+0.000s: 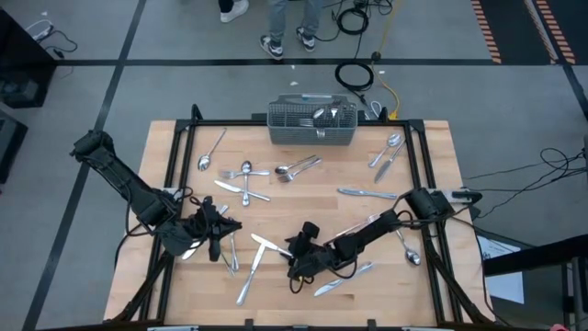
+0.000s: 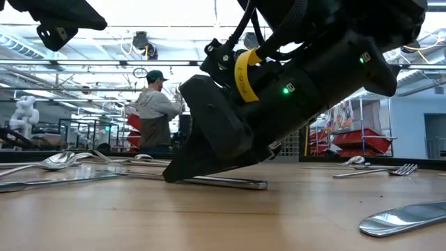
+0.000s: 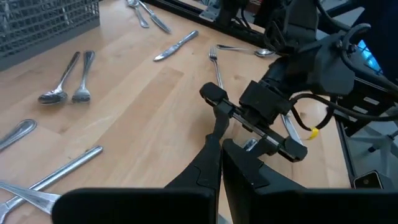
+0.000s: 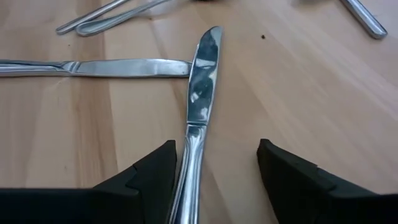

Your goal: Sort silverware

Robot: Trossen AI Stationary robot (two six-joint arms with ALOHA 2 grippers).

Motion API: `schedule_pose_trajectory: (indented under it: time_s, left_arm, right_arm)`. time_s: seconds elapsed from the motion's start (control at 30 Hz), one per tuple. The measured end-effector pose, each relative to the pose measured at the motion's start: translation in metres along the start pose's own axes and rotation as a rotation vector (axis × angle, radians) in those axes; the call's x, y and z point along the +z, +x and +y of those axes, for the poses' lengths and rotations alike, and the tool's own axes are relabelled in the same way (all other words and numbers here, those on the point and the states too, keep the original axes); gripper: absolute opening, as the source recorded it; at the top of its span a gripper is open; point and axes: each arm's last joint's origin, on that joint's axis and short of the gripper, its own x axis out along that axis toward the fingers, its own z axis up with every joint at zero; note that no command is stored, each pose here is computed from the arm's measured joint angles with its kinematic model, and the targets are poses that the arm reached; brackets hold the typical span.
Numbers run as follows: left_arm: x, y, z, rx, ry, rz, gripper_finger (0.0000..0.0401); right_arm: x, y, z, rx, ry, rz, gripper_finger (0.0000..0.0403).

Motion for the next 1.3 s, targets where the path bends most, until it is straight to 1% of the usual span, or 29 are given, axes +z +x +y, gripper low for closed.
schedule_pose_trajectory:
  time_s: [0.17,0.27,0.4,0.57,0.63,0.77,0.87,1.07,1.3]
  left_arm:
    - [0.0,0.0,0.0,0.001,-0.001,-0.001,0.0022]
    - [0.0,0.0,0.0001,0.002,-0.001,-0.002,0.0022]
    - [0.0001,0.0,0.0001,0.004,-0.002,-0.005,0.0022]
    - [0.0002,0.0,0.0001,0.005,-0.008,-0.007,0.0022]
    - [0.0004,0.0,0.0003,0.011,-0.008,-0.014,0.0022]
    - [0.001,0.0,0.0008,0.03,-0.009,-0.033,0.0022]
    - [0.0013,0.0,0.0011,0.041,-0.009,-0.044,0.0022]
    - [0.0023,0.0,0.0021,0.072,-0.009,-0.075,0.0022]
    - [0.0033,-0.0002,0.0029,0.102,-0.01,-0.107,0.0022]
  right_arm:
    - [-0.0031,-0.0004,-0.0016,-0.021,-0.002,0.024,0.0188]
    - [-0.0046,-0.0005,-0.0027,-0.031,-0.013,0.038,0.0163]
    - [-0.0082,-0.0007,-0.0052,-0.048,-0.018,0.076,0.0114]
    - [-0.0095,-0.0001,-0.0076,-0.047,-0.022,0.102,0.0031]
    - [-0.0094,-0.0002,-0.0076,-0.046,-0.011,0.103,0.0014]
    - [-0.0097,-0.0003,-0.0077,-0.045,0.029,0.105,0.0019]
    - [-0.0095,-0.0011,-0.0067,-0.054,0.037,0.088,0.0011]
    - [-0.0069,-0.0024,-0.0067,-0.05,0.042,0.077,0.0011]
    - [-0.0018,-0.0025,-0.0038,-0.036,0.064,0.017,0.0011]
